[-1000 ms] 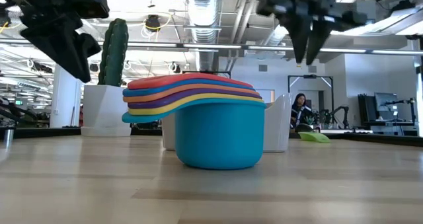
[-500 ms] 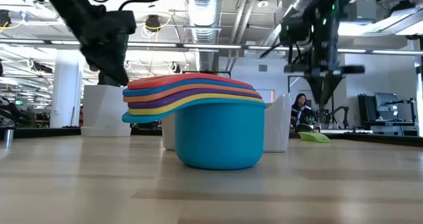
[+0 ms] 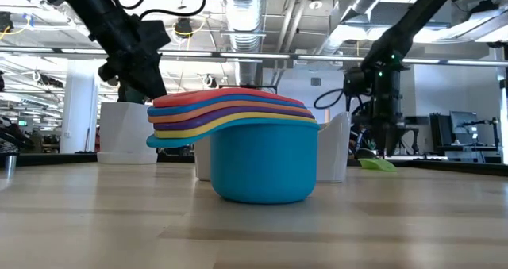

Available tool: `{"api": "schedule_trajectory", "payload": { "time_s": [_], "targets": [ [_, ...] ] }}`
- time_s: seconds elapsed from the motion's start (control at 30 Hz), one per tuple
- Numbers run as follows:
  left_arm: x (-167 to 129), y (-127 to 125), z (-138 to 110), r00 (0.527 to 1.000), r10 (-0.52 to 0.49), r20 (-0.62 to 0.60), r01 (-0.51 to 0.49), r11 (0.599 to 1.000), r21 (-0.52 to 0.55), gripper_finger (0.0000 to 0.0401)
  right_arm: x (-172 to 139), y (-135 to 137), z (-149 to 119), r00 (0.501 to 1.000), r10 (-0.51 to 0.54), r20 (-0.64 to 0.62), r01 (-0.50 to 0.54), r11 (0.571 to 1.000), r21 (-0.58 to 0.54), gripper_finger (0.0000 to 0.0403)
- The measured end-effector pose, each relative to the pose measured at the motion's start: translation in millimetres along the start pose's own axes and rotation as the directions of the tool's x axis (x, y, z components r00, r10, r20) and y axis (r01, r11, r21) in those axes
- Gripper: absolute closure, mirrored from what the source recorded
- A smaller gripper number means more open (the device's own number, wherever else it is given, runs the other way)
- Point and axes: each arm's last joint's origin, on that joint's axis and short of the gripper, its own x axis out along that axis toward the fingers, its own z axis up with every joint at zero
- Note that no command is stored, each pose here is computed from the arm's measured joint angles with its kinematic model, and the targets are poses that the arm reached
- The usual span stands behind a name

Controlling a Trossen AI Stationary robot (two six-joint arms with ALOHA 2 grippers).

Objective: Nest measuring cups in basket
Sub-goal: Stack the green measuring cup on top of the red measuring cup

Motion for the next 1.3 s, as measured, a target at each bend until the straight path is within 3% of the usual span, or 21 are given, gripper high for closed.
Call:
{"api": "schedule_trajectory", "payload": {
  "time_s": [0.63,0.9,1.07,1.3],
  "targets": [
    [1,2,1,0.998,0.049,0.025,-0.047,0.995,-0.088,0.0295,31,1,12,0.997,0.055,-0.046,-0.061,0.99,-0.127,0.0304],
    [1,2,0,0.999,0.037,0.011,-0.035,0.994,-0.099,0.0295,31,1,12,0.997,0.056,-0.044,-0.061,0.989,-0.132,0.0345],
    [1,2,0,1.0,0.019,0.001,-0.019,0.995,-0.101,0.0295,21,3,11,0.997,0.075,-0.019,-0.077,0.986,-0.146,0.0391],
    [1,2,0,1.0,0.016,-0.001,-0.016,0.994,-0.106,0.0295,-12,15,-1,0.988,0.143,0.056,-0.138,0.987,-0.085,0.0376]
  ]
}}
